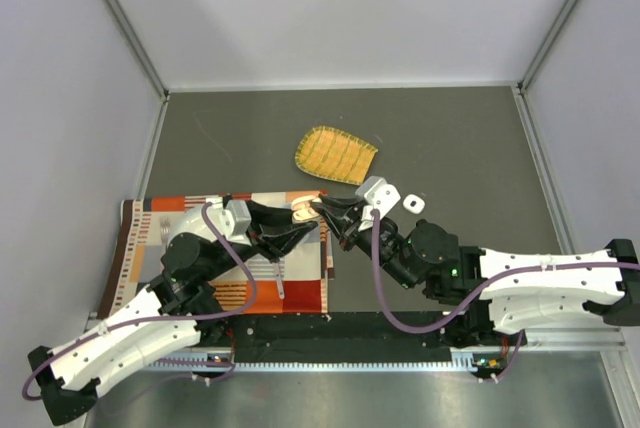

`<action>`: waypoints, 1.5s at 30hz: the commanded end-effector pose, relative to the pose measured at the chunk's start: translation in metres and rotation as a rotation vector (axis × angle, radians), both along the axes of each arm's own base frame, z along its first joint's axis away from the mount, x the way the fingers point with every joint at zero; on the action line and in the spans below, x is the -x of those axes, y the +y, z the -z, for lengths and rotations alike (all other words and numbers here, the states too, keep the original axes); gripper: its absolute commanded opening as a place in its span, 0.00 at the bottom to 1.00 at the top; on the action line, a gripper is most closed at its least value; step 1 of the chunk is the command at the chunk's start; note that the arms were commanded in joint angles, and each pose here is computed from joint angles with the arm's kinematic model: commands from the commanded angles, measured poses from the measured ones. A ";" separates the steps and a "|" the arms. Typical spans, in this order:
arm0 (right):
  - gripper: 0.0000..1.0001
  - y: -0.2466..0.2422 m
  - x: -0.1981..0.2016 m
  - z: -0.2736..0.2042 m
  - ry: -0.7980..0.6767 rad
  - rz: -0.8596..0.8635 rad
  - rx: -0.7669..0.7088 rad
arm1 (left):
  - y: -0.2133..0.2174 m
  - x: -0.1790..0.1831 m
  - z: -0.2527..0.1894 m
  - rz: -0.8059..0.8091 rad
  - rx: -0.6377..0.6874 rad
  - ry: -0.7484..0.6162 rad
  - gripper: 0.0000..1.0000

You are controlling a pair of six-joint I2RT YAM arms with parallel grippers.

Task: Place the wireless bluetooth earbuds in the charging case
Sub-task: Insert the right earbud into the right side groove of the charging case.

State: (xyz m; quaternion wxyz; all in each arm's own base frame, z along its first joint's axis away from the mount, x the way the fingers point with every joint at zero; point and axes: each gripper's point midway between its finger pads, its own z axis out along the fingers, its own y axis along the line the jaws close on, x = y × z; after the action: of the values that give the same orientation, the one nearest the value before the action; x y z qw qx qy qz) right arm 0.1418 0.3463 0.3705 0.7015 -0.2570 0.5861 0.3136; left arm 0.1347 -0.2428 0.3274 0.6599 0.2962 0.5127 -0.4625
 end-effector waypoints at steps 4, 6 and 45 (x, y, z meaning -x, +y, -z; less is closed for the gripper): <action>0.00 0.005 0.006 0.008 0.014 -0.022 0.008 | 0.006 0.004 -0.026 -0.004 0.084 -0.045 0.00; 0.00 0.004 0.005 0.012 0.013 -0.016 0.025 | 0.008 0.005 -0.028 -0.006 0.091 -0.048 0.00; 0.61 -0.001 0.009 0.027 0.005 -0.003 0.160 | 0.014 -0.005 -0.022 -0.065 0.095 -0.019 0.00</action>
State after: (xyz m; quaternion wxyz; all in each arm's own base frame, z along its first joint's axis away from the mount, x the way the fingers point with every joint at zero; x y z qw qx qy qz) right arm 0.1373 0.3463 0.3388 0.6818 -0.3235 0.6018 0.2614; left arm 0.1398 -0.2397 0.3108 0.6486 0.2799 0.5437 -0.4533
